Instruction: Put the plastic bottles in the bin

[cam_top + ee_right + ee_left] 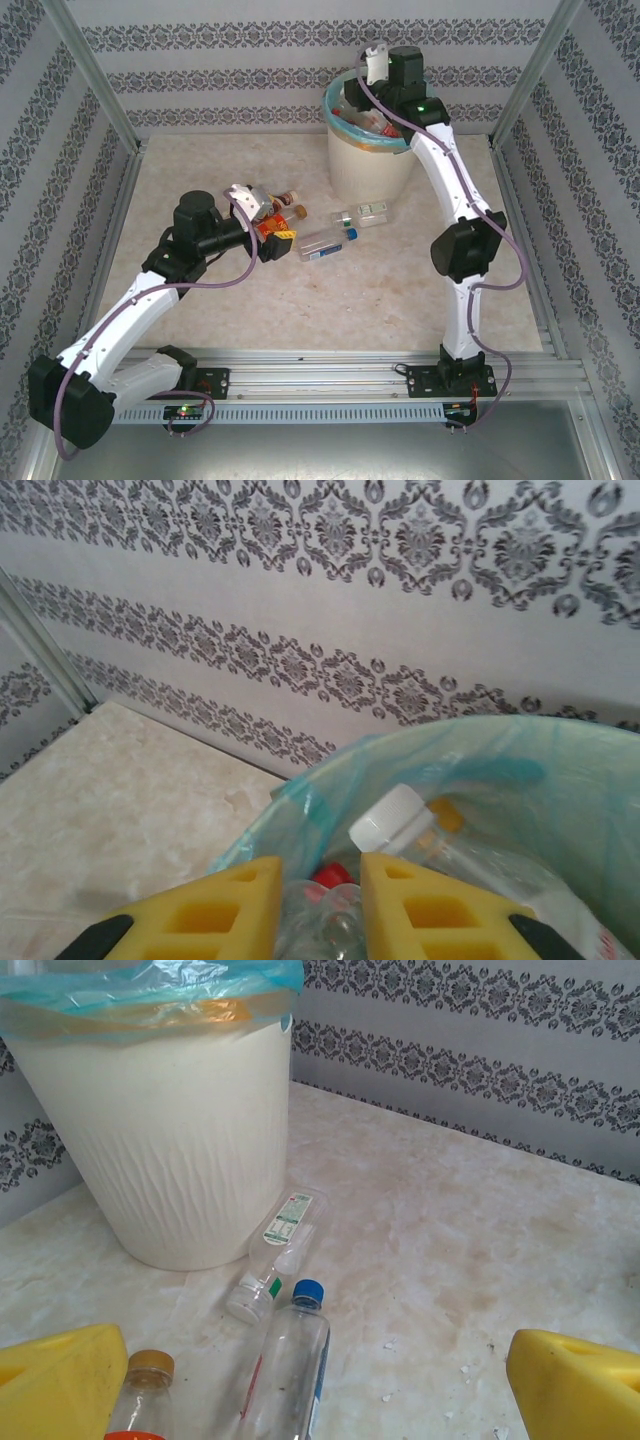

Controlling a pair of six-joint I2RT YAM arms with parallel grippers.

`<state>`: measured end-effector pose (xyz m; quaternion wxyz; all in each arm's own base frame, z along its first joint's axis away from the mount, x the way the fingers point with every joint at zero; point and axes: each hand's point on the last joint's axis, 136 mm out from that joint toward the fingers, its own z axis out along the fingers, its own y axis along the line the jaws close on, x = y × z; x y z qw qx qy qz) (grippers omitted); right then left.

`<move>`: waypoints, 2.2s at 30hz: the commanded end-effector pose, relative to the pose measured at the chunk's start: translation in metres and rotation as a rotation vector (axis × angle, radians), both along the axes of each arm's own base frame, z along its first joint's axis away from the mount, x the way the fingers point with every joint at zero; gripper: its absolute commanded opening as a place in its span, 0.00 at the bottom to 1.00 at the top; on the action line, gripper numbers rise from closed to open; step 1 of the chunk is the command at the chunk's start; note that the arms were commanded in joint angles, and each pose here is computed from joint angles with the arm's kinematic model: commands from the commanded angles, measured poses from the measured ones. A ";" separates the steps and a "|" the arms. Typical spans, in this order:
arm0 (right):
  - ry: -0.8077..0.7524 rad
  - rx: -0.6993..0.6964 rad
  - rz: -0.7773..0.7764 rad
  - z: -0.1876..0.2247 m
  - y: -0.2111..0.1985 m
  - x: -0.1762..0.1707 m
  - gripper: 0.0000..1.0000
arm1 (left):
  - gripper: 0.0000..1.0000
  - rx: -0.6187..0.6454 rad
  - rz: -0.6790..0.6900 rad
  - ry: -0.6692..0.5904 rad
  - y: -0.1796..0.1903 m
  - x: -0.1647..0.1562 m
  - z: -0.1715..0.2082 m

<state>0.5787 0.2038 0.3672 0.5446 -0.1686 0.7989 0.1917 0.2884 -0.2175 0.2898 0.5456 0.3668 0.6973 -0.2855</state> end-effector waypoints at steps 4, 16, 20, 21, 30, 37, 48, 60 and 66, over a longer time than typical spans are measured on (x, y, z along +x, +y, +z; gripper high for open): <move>0.117 -0.093 -0.101 -0.028 -0.028 -0.015 0.27 | 0.98 0.002 -0.016 -0.047 -0.002 -0.002 0.007; 0.134 -0.264 -0.308 -0.027 -0.081 -0.037 0.28 | 0.98 0.024 -0.011 -0.041 -0.001 -0.001 0.001; 0.152 -0.305 -0.320 -0.032 -0.087 -0.038 0.28 | 0.98 0.024 -0.013 -0.035 -0.002 0.000 -0.001; 0.162 -0.322 -0.325 -0.033 -0.090 -0.038 0.28 | 0.98 0.023 -0.014 -0.031 -0.003 0.001 -0.001; 0.310 -0.394 -0.361 -0.076 -0.115 -0.051 0.28 | 0.98 0.039 -0.003 -0.038 0.000 0.000 -0.004; 0.342 -0.383 -0.362 -0.090 -0.123 -0.038 0.27 | 0.98 0.033 -0.006 -0.028 -0.001 0.000 -0.006; 0.539 -0.439 -0.353 -0.154 -0.131 -0.058 0.25 | 0.98 0.048 -0.011 -0.017 0.000 -0.001 -0.012; 0.351 -0.371 -0.348 -0.075 -0.118 -0.031 0.29 | 0.98 0.036 -0.005 -0.024 0.000 0.000 -0.009; 0.230 -0.366 -0.373 -0.022 -0.115 -0.032 0.32 | 0.98 0.032 0.001 -0.028 0.001 -0.001 -0.006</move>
